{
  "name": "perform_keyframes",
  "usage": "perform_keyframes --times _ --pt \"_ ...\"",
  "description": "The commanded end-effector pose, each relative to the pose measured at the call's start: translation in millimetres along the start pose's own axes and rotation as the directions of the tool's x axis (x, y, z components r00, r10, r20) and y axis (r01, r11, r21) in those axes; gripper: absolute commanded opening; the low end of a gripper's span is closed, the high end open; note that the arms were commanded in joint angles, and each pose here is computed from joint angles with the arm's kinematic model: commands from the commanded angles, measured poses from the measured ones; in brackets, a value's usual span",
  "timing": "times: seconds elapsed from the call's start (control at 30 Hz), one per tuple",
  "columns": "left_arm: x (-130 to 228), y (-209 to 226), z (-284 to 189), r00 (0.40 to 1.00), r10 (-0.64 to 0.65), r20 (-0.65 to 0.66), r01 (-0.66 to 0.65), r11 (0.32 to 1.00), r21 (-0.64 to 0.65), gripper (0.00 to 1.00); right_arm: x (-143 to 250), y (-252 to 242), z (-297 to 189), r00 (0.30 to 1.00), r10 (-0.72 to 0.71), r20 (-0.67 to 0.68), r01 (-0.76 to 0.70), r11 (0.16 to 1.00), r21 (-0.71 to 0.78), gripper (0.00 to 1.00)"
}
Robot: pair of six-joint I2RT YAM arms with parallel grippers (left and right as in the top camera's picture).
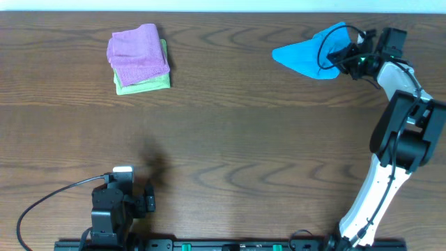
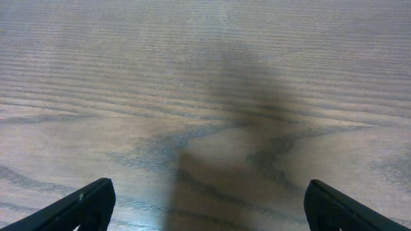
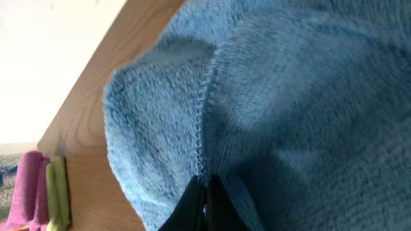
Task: Fold the cloth
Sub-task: 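Lift the blue cloth with the right gripper and pull it toward center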
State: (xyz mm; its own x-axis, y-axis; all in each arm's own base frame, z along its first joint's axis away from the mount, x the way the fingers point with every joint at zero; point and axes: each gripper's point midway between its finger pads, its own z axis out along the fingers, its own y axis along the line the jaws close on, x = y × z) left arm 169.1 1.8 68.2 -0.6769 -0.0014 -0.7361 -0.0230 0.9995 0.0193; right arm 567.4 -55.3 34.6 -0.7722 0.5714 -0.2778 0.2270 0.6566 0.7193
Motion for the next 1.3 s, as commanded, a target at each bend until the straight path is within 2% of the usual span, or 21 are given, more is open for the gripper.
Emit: perform_keyframes --times 0.0,0.13,0.23,0.4,0.67,0.8,0.97,1.17,1.27 --pt "21 2 7 0.998 0.011 -0.067 -0.011 1.0 -0.008 0.95 -19 51 -36 0.993 -0.092 0.071 0.093 0.996 -0.012 0.01" --pt "21 2 7 0.998 0.011 -0.067 -0.011 1.0 -0.008 0.95 -20 85 -79 0.978 -0.179 0.11 0.171 0.982 0.077 0.01" --pt "21 2 7 0.998 0.011 -0.067 -0.012 1.0 -0.008 0.95 -4 124 -113 0.965 -0.24 0.108 0.228 0.967 0.109 0.01" --pt "21 2 7 0.998 0.011 -0.067 -0.011 1.0 -0.008 0.95 35 197 -153 0.941 -0.321 0.105 0.316 0.947 0.061 0.01" --pt "21 2 7 0.998 0.011 -0.067 -0.011 1.0 -0.008 0.95 91 266 -169 0.964 -0.246 0.101 0.245 0.969 0.015 0.01" --pt "21 2 7 0.998 0.011 -0.067 -0.012 1.0 -0.008 0.95 132 269 -172 0.988 -0.153 0.031 0.15 0.985 0.083 0.01" --pt "21 2 7 0.998 0.011 -0.067 -0.011 1.0 -0.008 0.95 165 263 -180 0.987 -0.161 -0.028 0.164 0.971 0.172 0.01" --pt "21 2 7 0.998 0.011 -0.067 -0.012 1.0 -0.008 0.95 169 277 -223 0.979 -0.193 0.057 0.182 0.97 0.159 0.01" --pt "21 2 7 0.998 0.011 -0.067 -0.012 1.0 -0.008 0.95 173 268 -259 0.97 -0.208 0.125 0.177 0.958 0.226 0.01"
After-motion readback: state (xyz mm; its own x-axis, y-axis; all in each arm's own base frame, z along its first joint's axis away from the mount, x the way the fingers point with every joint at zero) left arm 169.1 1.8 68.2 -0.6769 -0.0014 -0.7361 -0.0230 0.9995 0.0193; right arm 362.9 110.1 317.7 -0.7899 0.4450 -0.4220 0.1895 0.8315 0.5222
